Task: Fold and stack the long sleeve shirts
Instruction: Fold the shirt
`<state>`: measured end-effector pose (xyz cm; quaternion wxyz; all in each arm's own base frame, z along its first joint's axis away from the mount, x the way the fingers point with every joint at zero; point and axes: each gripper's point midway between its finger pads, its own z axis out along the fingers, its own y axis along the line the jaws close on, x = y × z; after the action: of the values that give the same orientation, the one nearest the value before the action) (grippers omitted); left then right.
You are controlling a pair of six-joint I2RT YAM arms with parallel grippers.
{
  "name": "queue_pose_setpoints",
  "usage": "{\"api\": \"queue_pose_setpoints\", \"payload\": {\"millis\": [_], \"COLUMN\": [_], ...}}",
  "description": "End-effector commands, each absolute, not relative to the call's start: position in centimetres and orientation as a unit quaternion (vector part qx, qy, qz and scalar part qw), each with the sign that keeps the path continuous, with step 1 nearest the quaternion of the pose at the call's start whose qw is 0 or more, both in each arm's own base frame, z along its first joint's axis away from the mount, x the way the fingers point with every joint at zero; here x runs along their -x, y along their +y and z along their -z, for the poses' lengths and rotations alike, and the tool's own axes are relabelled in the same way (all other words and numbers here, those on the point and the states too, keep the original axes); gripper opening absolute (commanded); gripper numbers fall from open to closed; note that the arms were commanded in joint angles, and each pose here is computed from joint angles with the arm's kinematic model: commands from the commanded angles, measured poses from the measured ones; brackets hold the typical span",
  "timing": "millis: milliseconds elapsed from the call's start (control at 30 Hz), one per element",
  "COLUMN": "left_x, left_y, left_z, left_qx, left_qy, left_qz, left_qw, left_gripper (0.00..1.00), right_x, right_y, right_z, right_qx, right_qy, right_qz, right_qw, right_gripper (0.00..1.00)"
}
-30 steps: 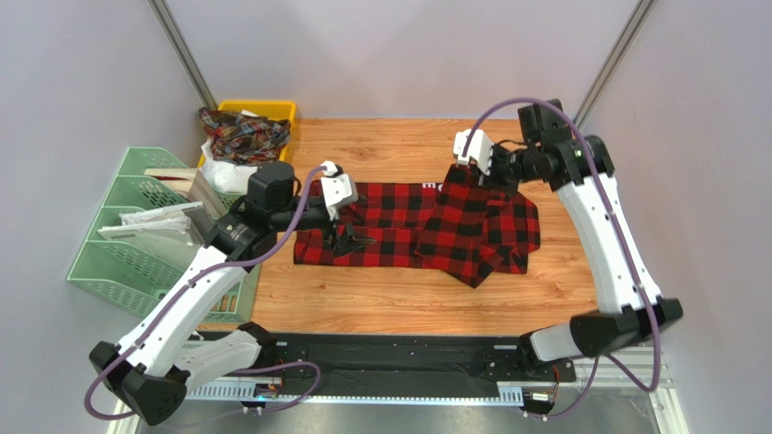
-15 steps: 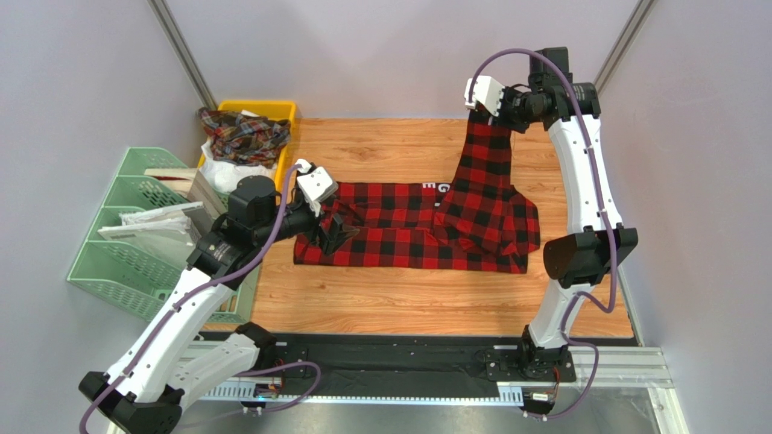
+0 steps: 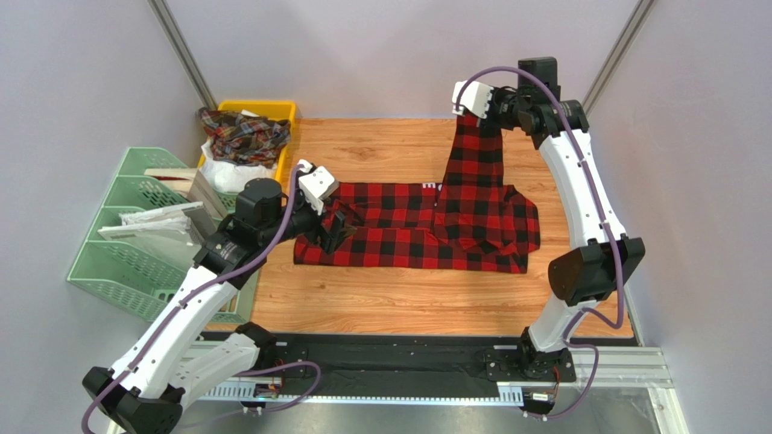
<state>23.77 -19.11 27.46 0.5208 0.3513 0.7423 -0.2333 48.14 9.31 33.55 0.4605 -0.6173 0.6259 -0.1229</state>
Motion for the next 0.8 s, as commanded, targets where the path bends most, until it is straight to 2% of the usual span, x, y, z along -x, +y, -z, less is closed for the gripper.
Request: {"api": "queue_pose_setpoints", "payload": {"millis": [0,133,467,767], "left_x": [-24.5,-25.0,-26.8,-28.6], "left_y": [-18.9,-18.6,-18.4,-16.9], "left_z": [-28.1,-28.8,-29.3,-27.7], "left_qx": [-0.323,-0.295,-0.237,-0.154], "left_qy": [0.744,0.743,0.762,0.797], "left_qz": [0.233,0.236,0.239,0.267], "left_qw": [0.536,0.552,0.553,0.519], "left_gripper": [0.99,0.99,0.99,0.99], "right_x": [-47.8,-47.6,-48.9,-42.8], "right_y": [12.0,14.5,16.2,19.9], "right_z": [-39.9,-39.9,-38.4,-32.3], "right_qx": [0.618,0.626,0.626,0.639], "right_qy": [0.554,0.544,0.547,0.624], "right_qz": [0.184,0.184,0.256,0.192], "right_qw": [0.527,0.527,0.493,0.406], "right_gripper": [0.00,0.00,0.00,0.00]}}
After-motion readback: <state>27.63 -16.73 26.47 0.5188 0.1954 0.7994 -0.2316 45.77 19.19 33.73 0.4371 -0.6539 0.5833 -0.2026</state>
